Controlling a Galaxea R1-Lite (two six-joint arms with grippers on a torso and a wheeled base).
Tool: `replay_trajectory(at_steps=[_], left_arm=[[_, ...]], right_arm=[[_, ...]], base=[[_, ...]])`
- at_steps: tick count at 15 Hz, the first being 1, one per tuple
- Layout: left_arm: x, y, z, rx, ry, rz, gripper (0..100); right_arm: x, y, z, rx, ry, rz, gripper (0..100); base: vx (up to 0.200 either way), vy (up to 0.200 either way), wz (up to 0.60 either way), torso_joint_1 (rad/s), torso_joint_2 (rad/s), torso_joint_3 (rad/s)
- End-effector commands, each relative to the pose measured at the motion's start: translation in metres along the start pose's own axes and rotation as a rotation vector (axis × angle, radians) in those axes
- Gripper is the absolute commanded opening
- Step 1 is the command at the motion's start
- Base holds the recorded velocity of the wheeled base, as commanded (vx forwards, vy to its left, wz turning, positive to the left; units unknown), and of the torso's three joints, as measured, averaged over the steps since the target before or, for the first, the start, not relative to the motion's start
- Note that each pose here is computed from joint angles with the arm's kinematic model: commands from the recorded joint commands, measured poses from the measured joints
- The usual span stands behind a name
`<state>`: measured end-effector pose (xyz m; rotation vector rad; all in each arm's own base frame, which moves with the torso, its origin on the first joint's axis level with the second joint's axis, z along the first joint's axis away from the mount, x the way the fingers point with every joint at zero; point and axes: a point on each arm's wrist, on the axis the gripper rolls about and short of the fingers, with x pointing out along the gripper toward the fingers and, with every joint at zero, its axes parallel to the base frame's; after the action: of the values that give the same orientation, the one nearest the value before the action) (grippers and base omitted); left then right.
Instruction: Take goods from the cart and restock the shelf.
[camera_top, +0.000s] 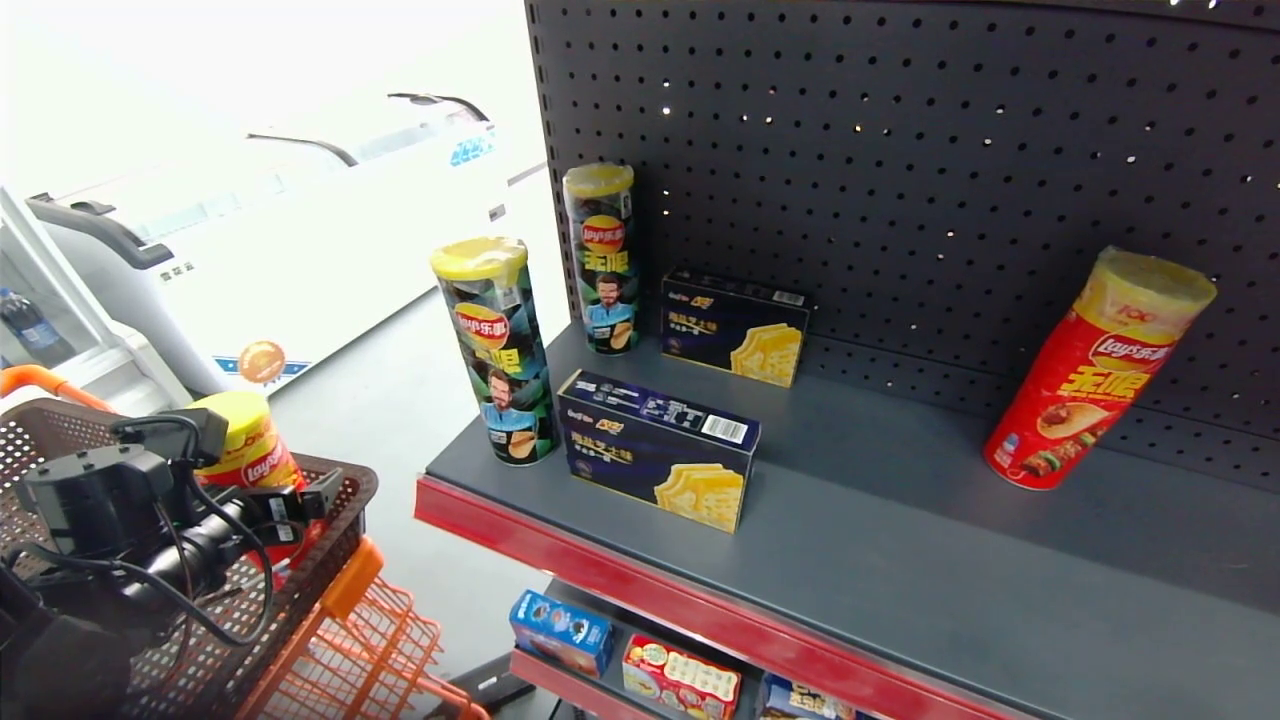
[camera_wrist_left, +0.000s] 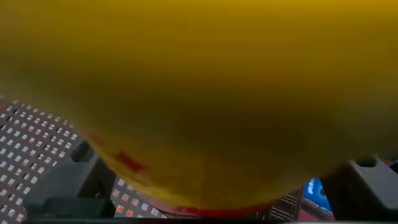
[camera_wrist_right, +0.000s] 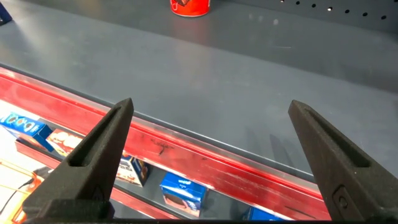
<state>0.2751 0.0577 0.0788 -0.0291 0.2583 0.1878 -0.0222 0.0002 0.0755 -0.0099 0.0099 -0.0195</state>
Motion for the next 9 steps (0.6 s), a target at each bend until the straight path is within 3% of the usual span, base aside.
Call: replay_trajectory(at_steps=[1,6,7,9], left_arm=[[-0.0003,0.0005,0.0017,0.018,-0.008,0.001,100],[-0.0016,0.0005,0.0009,0.022,-0.011,0.004,100],[-0.0005,0.0005,0.0023,0.021,-0.016,0.003,0],[-0.0019,0.0005,-0.0008,0.022,0.004,0.003,0]], right_arm=[[0.0000,0.0000,0.0000,-0.001,-0.001,0.000,100],[0.0000,0.0000,0.0000,-0.001,-0.001,0.000,100],[0.0000,0.0000,0.0000,-0.001,-0.001,0.000,100],[0.0000,0.0000,0.0000,-0.001,-0.001,0.000,100]], base=[[0.000,0.000,0.00,0.000,0.00,0.000],[0.000,0.000,0.00,0.000,0.00,0.000],[0.000,0.000,0.00,0.000,0.00,0.000],[0.000,0.000,0.00,0.000,0.00,0.000]])
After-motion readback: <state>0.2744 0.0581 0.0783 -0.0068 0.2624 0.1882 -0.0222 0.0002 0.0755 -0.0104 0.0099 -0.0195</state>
